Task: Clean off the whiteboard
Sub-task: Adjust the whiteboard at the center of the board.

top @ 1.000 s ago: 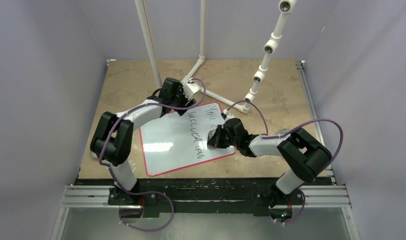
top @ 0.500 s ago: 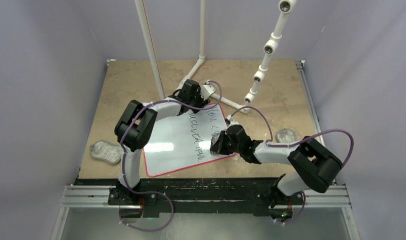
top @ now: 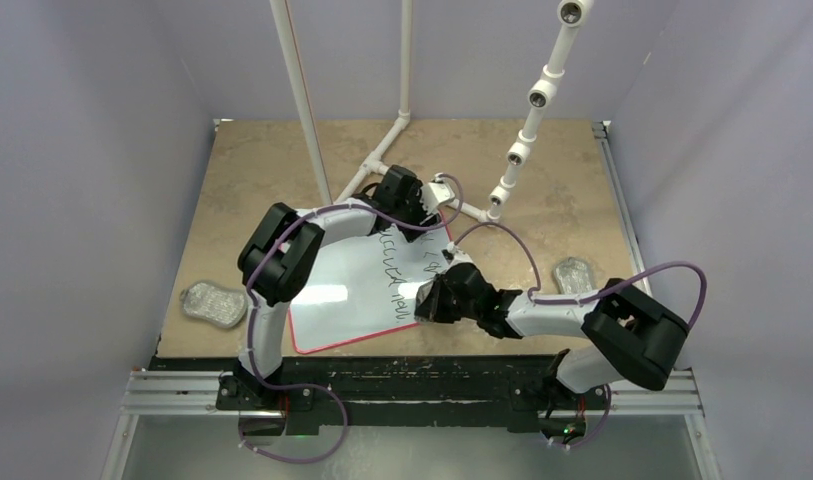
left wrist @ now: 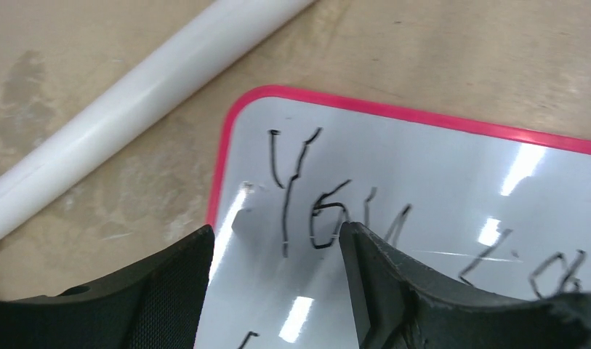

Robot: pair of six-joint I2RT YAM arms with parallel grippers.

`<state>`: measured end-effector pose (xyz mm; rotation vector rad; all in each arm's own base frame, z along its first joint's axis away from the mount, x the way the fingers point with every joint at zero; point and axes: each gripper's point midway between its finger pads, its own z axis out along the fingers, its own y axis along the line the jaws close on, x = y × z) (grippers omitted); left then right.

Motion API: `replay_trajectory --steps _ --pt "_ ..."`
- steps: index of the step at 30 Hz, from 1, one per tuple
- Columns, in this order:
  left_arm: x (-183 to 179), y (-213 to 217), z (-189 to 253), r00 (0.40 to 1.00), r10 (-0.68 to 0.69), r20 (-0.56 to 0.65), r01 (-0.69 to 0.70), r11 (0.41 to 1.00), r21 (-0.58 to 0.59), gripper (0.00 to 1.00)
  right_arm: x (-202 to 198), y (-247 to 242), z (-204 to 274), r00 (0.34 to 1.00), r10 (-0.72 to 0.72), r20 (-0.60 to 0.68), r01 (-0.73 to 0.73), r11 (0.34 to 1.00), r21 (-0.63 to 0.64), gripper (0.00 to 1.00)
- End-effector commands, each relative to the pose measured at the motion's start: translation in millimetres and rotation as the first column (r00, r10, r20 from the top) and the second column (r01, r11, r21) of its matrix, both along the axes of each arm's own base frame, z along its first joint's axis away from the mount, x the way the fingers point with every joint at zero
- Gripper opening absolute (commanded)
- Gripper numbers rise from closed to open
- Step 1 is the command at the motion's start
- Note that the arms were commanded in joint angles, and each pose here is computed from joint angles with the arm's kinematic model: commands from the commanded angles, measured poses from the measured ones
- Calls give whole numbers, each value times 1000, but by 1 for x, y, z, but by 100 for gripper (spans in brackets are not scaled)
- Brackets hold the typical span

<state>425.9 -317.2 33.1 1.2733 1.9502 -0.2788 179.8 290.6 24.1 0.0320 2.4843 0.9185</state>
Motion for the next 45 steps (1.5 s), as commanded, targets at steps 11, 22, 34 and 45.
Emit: replay_trajectory --steps 11,22,34,45 --pt "52 22 78 970 198 142 -185 978 -96 49 -39 -4 -29 991 73 -114 -84 991 -99 0" --pt "84 50 17 938 258 232 -288 951 109 53 -44 -1 -33 987 103 -125 -116 988 -103 0" --pt "-18 0 -40 988 -24 -153 41 993 112 54 -45 -2 -22 989 93 -112 -104 989 -102 0" --pt "-57 -18 -9 976 -104 -192 115 992 44 58 -42 -4 -14 993 62 -98 -71 993 -96 0"
